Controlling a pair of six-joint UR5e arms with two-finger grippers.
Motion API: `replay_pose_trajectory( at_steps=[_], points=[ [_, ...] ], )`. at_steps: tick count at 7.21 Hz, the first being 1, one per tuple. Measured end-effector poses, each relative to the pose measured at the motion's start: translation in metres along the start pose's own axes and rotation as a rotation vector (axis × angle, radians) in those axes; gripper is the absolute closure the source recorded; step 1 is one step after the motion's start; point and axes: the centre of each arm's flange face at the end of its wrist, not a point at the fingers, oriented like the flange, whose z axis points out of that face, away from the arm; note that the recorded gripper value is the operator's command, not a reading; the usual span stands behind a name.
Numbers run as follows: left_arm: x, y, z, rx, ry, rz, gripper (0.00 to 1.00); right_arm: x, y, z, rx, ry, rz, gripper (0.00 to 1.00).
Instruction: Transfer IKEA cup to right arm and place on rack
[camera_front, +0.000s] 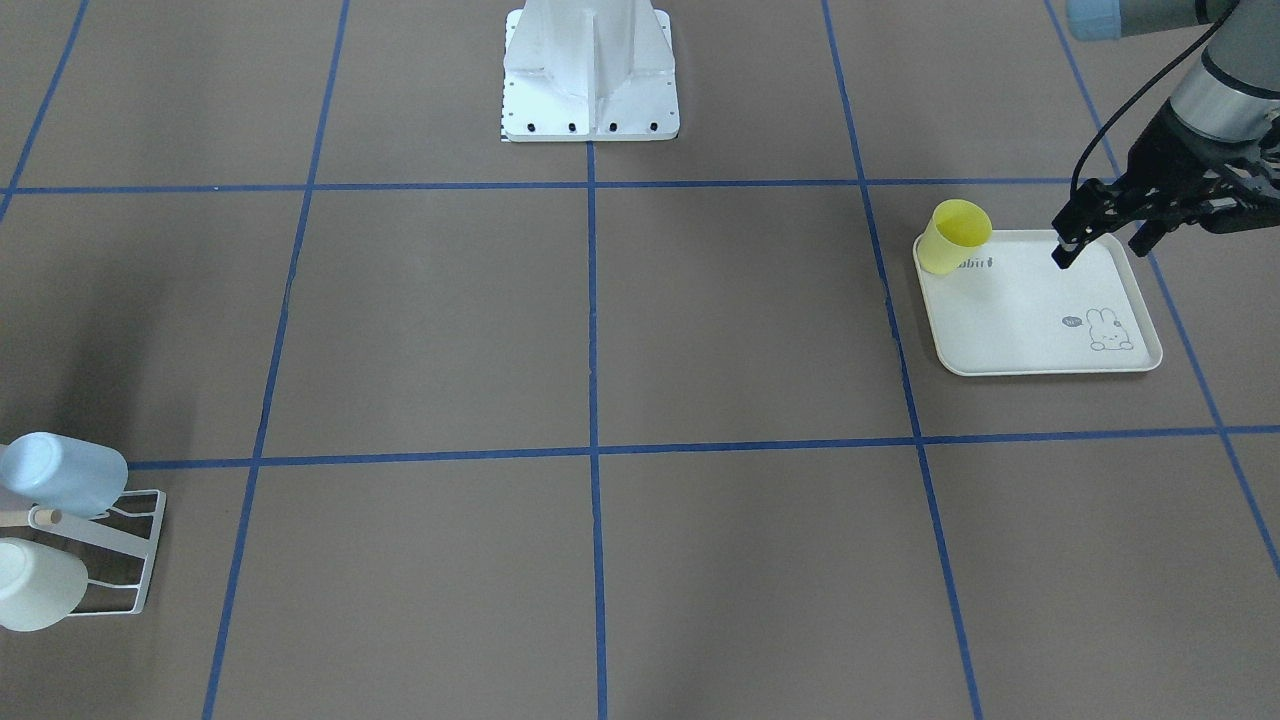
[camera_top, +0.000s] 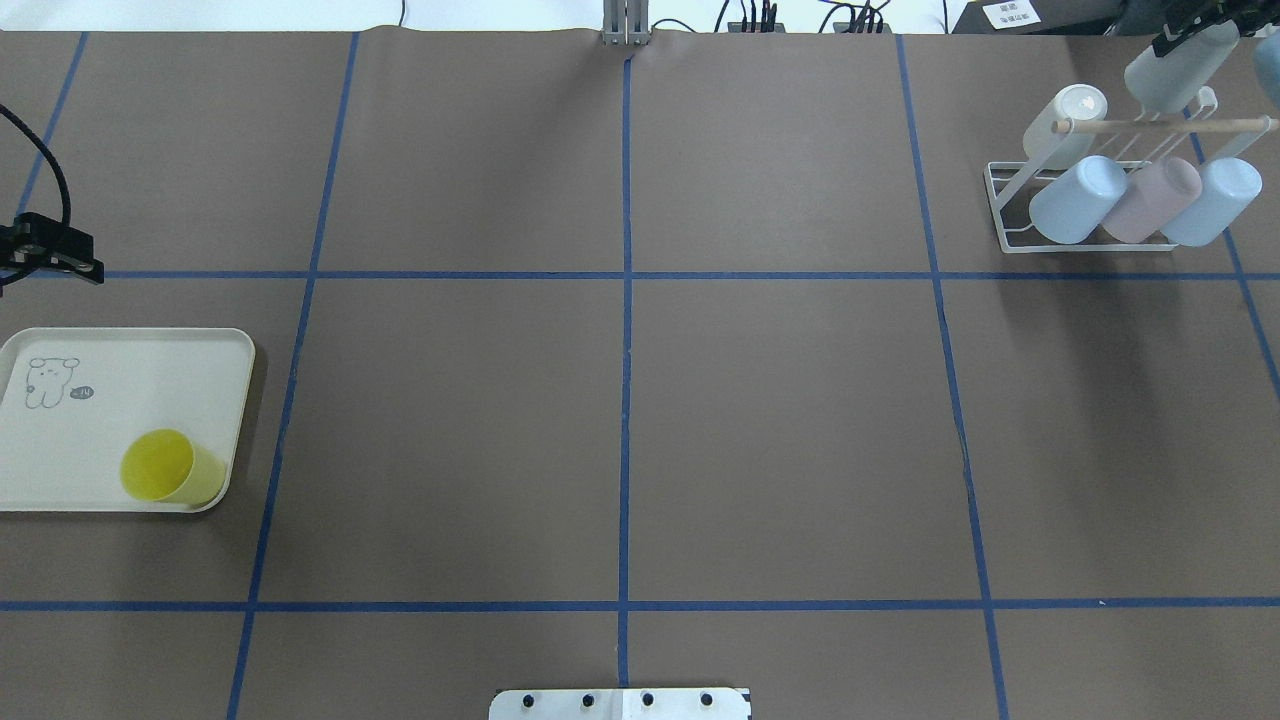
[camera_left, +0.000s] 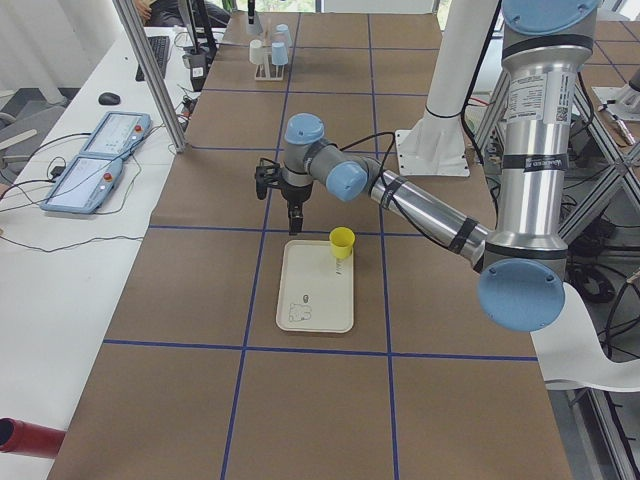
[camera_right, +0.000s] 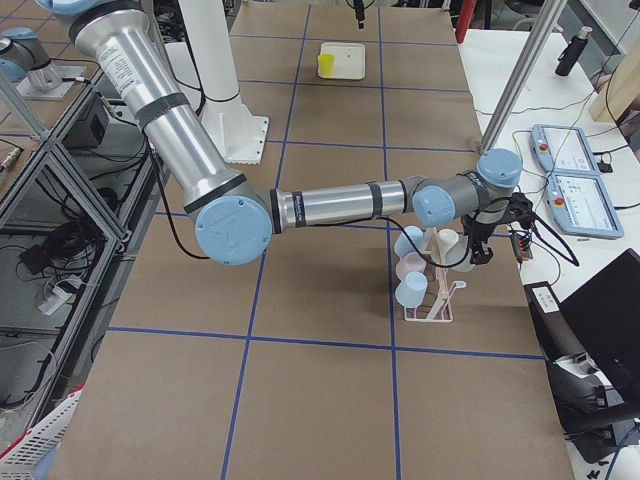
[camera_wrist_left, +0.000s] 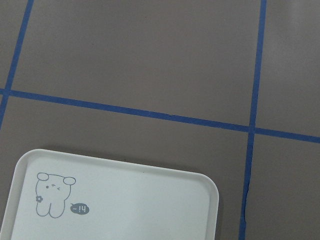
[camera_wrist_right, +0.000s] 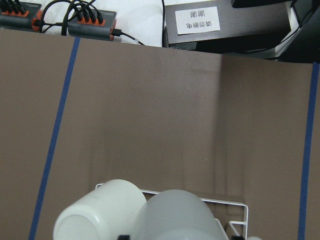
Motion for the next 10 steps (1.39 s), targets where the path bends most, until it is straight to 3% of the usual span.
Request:
replay_pose_trajectory(
  at_steps=[2,5,7,10],
  points=[
    [0.001,0.001,0.000,-0.003,0.003,0.001,0.00,-0.005,0.005,0.012,-0.018,-0.002,-0.006,0.69],
    [0.017,0.015,0.011,-0.039,0.011,0.002,0.00,-0.009,0.010,0.028,-0.038,0.006,-0.014,0.25],
    [0.033,0.030,0.022,-0.065,0.013,-0.013,0.00,-0.016,0.011,0.039,-0.044,0.030,-0.027,0.03],
    [0.038,0.037,0.027,-0.077,0.012,-0.007,0.00,-0.019,0.012,0.044,-0.049,0.040,-0.032,0.02]
  ],
)
